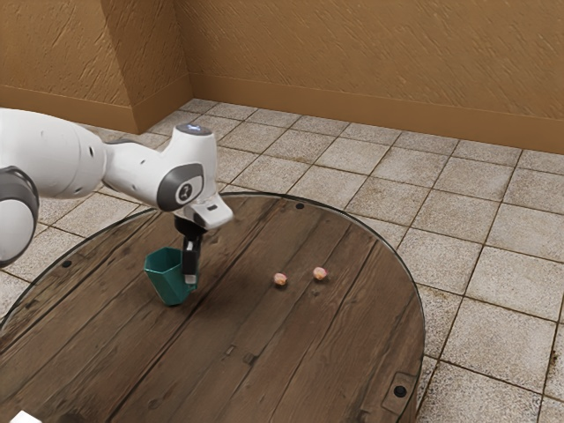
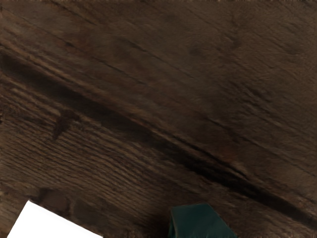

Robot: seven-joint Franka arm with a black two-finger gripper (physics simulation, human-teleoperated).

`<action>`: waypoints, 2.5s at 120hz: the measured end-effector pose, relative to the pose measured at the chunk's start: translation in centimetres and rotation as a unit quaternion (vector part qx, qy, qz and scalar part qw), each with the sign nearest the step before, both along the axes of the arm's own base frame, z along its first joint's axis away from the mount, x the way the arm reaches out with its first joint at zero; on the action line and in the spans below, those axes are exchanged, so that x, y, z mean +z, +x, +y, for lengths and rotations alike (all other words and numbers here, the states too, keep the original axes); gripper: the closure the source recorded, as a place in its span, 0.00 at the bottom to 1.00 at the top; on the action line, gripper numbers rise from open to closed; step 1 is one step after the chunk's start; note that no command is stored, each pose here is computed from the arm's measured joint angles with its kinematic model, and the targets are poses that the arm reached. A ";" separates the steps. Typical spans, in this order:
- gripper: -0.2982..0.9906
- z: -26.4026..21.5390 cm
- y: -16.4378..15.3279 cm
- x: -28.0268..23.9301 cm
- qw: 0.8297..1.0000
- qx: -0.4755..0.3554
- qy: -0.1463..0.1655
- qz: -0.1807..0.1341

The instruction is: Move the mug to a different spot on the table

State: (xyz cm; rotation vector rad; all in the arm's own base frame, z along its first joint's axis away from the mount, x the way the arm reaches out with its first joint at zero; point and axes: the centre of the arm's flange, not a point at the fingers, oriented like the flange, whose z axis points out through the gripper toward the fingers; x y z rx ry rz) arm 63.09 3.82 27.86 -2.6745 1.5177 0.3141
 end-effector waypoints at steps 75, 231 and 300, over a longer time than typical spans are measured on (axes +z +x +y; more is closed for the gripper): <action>0.69 0.6 0.1 -0.7 0.998 0.042 0.042 0.005; 0.79 -5.7 3.8 -4.0 0.960 0.224 0.127 0.108; 0.33 -6.1 5.3 -1.5 0.956 0.259 0.121 0.069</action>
